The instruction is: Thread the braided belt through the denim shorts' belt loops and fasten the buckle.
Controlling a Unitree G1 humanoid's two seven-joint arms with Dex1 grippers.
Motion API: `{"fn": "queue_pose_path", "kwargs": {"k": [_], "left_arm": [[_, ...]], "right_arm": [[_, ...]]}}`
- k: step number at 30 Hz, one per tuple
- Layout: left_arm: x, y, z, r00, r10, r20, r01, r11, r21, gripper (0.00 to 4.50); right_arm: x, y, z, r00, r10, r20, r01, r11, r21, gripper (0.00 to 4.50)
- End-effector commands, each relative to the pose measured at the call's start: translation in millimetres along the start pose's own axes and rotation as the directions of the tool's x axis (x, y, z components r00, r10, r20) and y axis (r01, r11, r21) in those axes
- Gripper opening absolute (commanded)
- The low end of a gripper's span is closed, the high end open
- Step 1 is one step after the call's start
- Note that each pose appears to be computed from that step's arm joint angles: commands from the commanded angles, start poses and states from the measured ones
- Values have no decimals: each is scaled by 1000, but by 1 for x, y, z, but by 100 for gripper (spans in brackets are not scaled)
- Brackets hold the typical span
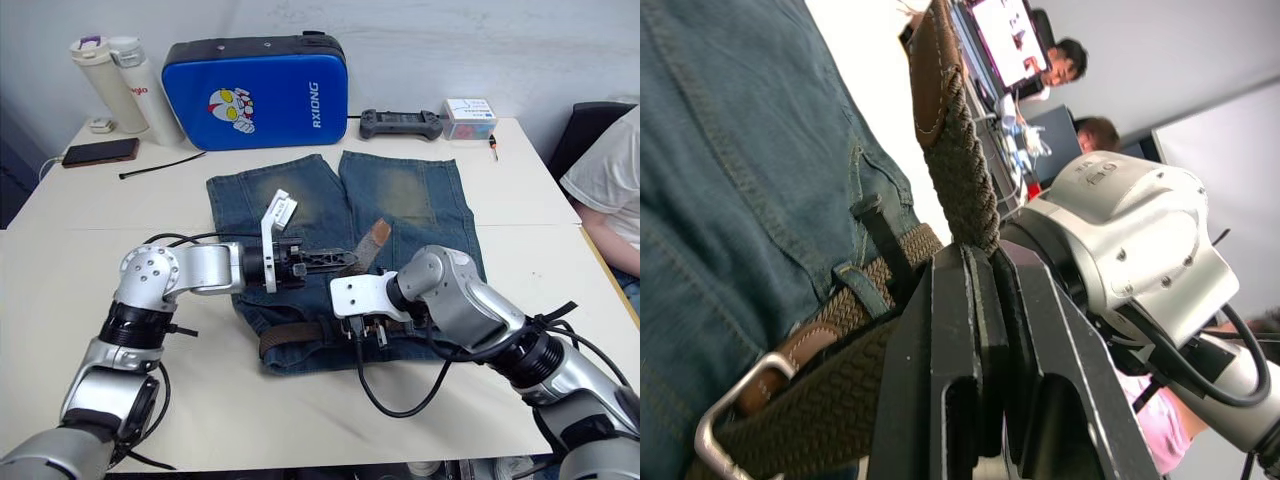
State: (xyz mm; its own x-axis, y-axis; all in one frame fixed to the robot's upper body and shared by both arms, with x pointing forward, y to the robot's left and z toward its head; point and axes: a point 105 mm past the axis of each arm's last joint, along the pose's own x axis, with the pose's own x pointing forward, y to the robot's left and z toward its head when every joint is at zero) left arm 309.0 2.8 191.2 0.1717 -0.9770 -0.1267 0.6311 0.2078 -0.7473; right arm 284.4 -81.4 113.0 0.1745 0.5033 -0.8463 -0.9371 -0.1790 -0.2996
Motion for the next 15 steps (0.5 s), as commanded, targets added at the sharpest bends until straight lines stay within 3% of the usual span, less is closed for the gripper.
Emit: {"fn": "queue_pose_path", "kwargs": {"k": [1, 6, 15], "left_arm": [[23, -18, 27, 995, -103, 17, 101, 992, 76, 0], [59, -16, 37, 991, -131, -12, 131, 986, 106, 0], [88, 2, 32, 994, -107, -19, 108, 989, 101, 0]], "right_arm": [[40, 43, -34, 972, 204, -114, -194, 977, 90, 3], [38, 43, -37, 973, 184, -140, -176, 982, 64, 3], [33, 42, -33, 980, 158, -125, -151, 986, 64, 3]]}}
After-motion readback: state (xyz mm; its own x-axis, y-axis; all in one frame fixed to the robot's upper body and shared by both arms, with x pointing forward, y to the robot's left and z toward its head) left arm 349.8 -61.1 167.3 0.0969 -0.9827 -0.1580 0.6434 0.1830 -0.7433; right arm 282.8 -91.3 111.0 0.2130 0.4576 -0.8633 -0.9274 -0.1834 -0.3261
